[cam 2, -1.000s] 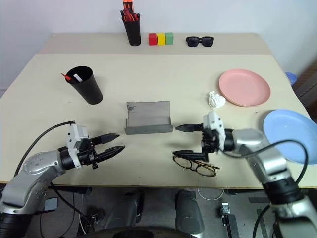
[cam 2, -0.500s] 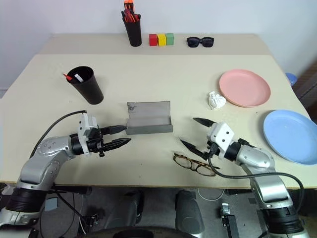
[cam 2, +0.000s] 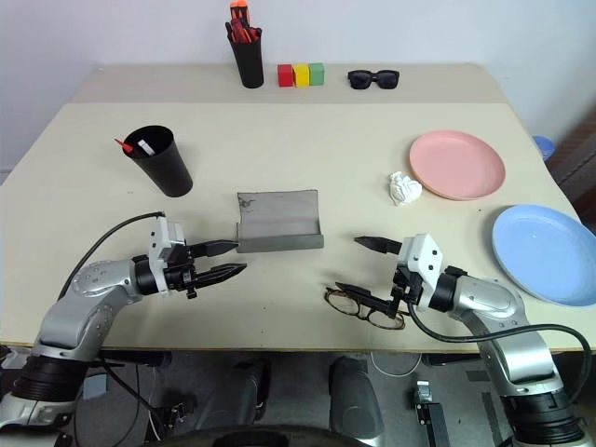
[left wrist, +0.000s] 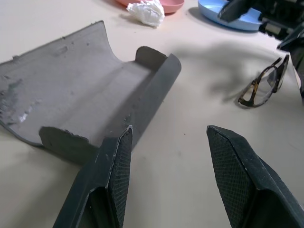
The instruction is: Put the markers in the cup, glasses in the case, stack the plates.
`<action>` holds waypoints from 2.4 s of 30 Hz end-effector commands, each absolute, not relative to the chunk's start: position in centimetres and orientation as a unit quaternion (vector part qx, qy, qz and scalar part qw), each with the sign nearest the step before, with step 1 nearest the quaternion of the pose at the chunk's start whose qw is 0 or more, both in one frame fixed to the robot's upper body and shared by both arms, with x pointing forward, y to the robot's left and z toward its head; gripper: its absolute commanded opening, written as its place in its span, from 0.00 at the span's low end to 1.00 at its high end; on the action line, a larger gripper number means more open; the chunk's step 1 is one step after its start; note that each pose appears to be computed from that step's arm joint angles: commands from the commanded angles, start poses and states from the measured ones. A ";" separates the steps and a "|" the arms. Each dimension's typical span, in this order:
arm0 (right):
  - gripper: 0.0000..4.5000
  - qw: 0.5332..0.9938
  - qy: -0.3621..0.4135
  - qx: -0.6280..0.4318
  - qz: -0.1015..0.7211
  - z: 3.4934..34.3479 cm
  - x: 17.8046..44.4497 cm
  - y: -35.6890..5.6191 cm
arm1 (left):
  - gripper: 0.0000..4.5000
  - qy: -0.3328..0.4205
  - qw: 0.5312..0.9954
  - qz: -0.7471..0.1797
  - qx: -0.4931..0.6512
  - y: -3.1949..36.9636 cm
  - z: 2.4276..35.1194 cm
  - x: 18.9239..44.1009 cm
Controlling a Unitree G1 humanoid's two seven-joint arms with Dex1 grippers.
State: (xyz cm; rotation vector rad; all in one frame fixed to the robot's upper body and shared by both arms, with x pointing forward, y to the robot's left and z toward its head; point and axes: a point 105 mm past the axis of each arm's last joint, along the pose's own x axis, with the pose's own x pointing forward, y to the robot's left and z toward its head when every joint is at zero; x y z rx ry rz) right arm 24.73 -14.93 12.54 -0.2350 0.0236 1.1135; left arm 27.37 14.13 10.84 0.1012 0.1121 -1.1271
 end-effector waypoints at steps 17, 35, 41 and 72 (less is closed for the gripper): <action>0.99 0.818 0.047 -0.087 0.567 11.9 22.8 -14.3 | 0.56 0.031 0.847 -0.527 0.063 14.4 12.4 26.7; 0.99 0.892 -0.202 -0.302 0.268 17.9 34.9 -18.1 | 0.56 0.028 0.852 -0.518 0.073 14.6 12.9 26.5; 0.99 0.901 -0.196 -0.281 0.267 18.5 34.7 -18.5 | 0.56 0.031 0.852 -0.518 0.071 14.6 12.7 26.3; 0.99 0.910 0.202 -0.142 0.332 12.7 21.4 -19.0 | 0.56 0.028 0.772 -0.630 0.078 10.7 12.0 29.6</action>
